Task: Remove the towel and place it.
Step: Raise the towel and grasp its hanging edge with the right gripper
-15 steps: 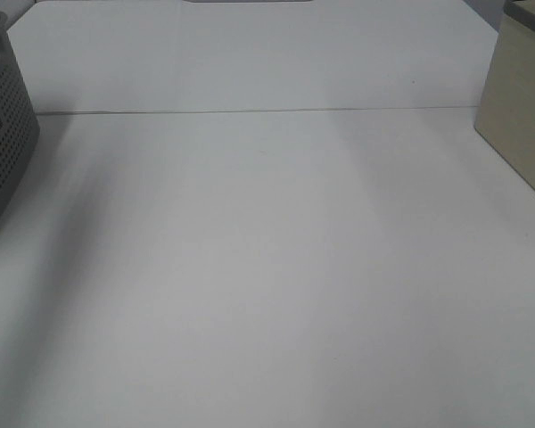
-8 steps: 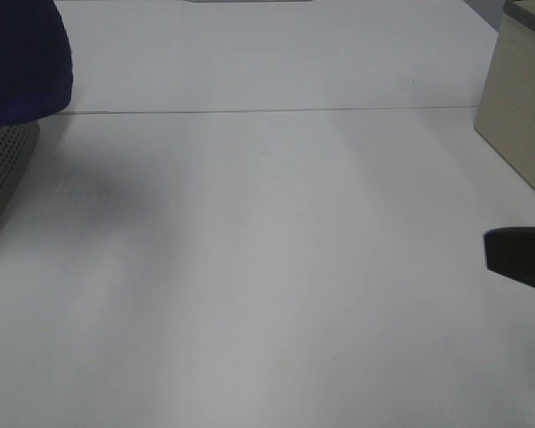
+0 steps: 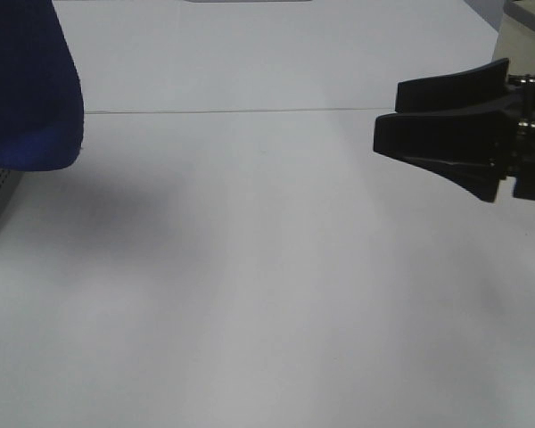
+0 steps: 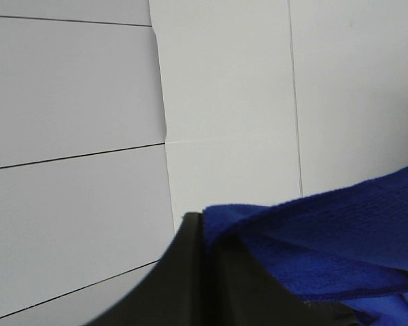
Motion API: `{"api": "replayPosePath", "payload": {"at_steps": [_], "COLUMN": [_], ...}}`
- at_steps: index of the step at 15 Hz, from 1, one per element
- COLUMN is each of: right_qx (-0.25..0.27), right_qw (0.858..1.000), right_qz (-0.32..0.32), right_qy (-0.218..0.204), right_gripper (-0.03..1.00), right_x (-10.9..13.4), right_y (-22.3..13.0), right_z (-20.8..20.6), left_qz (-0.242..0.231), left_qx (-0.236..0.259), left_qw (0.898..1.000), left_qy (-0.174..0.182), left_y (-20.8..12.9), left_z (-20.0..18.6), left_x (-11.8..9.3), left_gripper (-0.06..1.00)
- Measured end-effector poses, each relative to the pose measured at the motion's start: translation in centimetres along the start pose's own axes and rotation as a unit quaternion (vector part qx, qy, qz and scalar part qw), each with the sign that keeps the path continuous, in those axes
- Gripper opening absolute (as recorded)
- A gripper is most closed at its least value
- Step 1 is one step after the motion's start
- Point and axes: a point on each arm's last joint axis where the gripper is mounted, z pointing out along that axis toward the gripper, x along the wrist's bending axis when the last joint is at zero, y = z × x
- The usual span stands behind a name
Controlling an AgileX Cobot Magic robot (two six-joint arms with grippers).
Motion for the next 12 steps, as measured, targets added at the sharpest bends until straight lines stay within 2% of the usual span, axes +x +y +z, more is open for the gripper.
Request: {"api": "replayPosePath", "payload": {"at_steps": [4,8,12], "right_qx": [0.062,0.073,0.081], "right_qw": [0.997,0.994,0.989], "right_qz": [0.004,0.019,0.003], "right_qy": [0.041,0.074,0.124], "right_gripper": [0.76,0.76,0.76], "right_x": [-3.1,-5.1,-4.5], "right_y": [0.2,0.2,-0.2], "right_z": [7.8,12.9,17.6], "left_qz": [-0.006,-0.029,-0.038], "left_qx": [-0.033,-0.081,-0.098], "left_qw": [0.999,0.996,0.994], "left_qy": [0.002,-0.014,-0.012], "left_y": [1.1,2.4,2.9], "left_z": [2.1,3.4,4.5], "left_x": [0.1,-0.1,-0.1], "left_gripper": [0.00,0.00,0.00]}}
